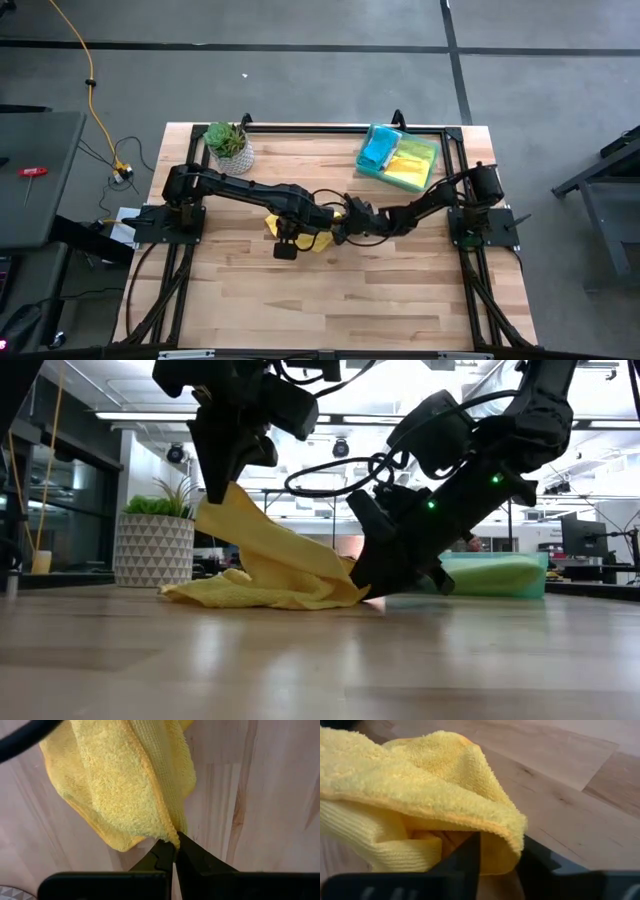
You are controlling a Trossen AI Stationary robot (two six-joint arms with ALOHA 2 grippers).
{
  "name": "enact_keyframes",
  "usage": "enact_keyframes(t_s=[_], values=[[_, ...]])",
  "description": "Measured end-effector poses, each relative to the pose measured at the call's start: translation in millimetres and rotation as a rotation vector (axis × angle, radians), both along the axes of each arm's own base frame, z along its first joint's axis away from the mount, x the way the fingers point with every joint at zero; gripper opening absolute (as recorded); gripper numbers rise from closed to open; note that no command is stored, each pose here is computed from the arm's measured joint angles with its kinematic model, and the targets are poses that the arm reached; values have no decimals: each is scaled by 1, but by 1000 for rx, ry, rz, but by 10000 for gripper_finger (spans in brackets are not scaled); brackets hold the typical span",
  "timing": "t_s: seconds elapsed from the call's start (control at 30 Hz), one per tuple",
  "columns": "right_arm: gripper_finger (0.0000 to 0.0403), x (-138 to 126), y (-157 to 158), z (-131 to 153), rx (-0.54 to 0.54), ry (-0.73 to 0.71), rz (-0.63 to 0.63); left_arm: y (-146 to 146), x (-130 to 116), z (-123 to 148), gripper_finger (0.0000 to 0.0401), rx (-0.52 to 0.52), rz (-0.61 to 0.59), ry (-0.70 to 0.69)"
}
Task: Fold microfiber towels
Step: Fold the yellow towel
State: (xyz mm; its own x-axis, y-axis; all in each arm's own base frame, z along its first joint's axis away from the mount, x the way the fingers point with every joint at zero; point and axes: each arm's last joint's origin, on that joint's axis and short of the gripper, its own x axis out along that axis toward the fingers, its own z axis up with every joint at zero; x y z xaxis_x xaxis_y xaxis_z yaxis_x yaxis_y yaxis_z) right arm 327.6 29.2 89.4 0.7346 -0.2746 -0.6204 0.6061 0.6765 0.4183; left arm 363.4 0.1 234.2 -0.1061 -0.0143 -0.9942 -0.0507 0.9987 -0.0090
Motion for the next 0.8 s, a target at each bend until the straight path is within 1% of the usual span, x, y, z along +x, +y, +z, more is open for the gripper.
enact_keyframes(t_s=[0.2, 0.27, 0.33, 0.43, 0.5, 0.57, 0.7, 0.8], values=[[12, -1, 0, 4, 25, 24, 73, 7, 0, 0, 0, 3, 19, 0], [7, -4, -1, 12, 48, 41, 136, 9, -1, 0, 0, 4, 23, 4], [7, -9, -3, 23, 33, 71, 176, 12, -3, 3, 0, 27, 18, 14], [2, -21, -14, 51, -37, 110, 197, 18, -13, 17, 0, 89, -17, 15], [2, -33, -22, 72, -81, 127, 209, 25, -21, 32, 0, 138, -16, -11], [1, -47, -30, 96, -122, 125, 221, 35, -31, 49, 0, 184, 12, -60], [1, -74, -46, 144, -190, 98, 202, 56, -57, 86, 0, 258, 90, -182], [0, -87, -57, 184, -255, 93, 206, 73, -76, 109, 0, 352, 123, -257]])
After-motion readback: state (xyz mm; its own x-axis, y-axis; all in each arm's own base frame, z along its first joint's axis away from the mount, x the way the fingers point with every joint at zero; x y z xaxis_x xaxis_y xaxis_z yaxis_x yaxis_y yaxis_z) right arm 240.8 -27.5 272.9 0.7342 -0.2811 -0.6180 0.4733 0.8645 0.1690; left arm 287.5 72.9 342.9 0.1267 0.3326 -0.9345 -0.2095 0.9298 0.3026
